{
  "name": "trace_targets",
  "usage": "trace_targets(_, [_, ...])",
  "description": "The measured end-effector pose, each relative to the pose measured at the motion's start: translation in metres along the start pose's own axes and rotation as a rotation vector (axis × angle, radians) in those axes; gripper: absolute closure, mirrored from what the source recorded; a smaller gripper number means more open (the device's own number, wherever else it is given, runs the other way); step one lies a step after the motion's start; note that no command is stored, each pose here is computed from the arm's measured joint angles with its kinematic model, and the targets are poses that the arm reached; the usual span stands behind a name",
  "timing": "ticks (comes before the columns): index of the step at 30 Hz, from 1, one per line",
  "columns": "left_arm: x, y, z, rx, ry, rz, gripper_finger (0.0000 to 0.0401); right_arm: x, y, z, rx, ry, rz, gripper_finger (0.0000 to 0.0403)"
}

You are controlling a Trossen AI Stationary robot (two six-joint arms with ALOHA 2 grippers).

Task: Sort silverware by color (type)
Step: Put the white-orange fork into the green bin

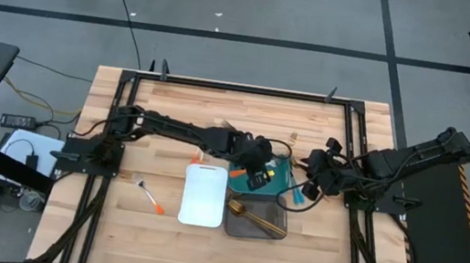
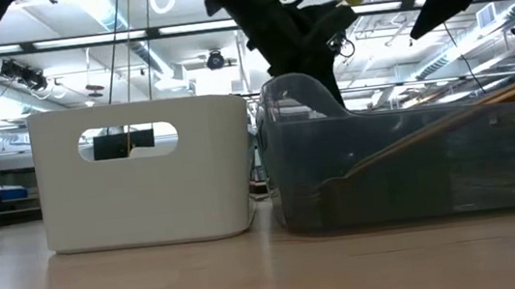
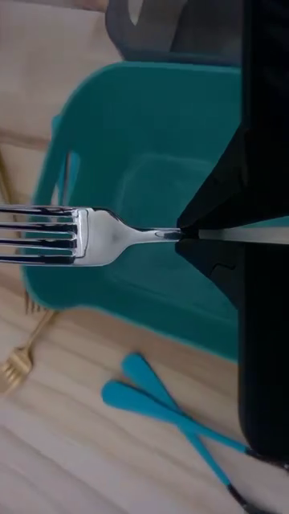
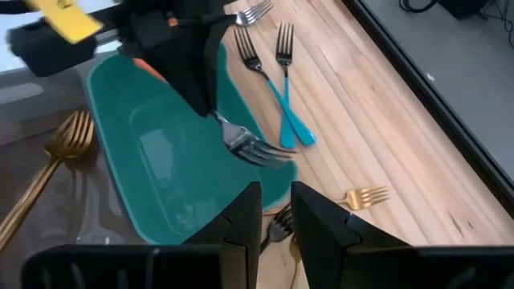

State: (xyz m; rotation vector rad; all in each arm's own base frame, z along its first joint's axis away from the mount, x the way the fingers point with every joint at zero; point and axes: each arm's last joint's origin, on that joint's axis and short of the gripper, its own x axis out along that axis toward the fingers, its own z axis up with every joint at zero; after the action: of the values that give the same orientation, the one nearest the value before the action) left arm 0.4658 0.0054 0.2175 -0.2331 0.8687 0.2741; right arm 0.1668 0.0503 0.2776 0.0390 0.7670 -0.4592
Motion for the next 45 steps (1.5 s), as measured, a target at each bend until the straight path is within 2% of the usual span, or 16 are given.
trace_targets(6, [0.000,-0.001,0.003,0.033,-0.029,-0.009,0.0371,-0.001,0.001,0.000,-0.005,-0.006,0.000,0.0323])
trace_targets(14, [0.000,-0.003,-0.001,-0.064,-0.003,0.001,0.0370,-0.001,0.001,0.000,-0.004,-0.011,-0.007,0.0323])
trace_targets(24, [0.029,-0.005,-0.017,-0.077,0.063,0.025,0.0370,0.000,0.003,0.002,-0.014,-0.028,0.002,0.0323])
trace_targets(31, [0.031,-0.005,-0.018,-0.071,0.065,0.026,0.0369,0.001,0.004,0.002,-0.020,-0.025,0.002,0.0323])
trace_targets(37, [0.031,-0.005,-0.019,-0.067,0.082,0.020,0.0337,0.001,0.004,0.002,-0.020,-0.025,0.002,0.0323])
trace_targets(40, [0.021,-0.003,-0.016,-0.061,0.083,0.018,0.0311,0.001,0.004,0.002,-0.020,-0.024,0.002,0.0323])
trace_targets(43, [-0.002,-0.004,-0.007,-0.039,0.052,0.017,0.0294,0.001,0.004,0.002,-0.022,-0.024,0.002,0.0323])
trace_targets(45, [-0.019,-0.006,-0.005,-0.012,0.040,0.065,0.0289,0.001,0.004,0.002,-0.023,-0.022,0.002,0.0323])
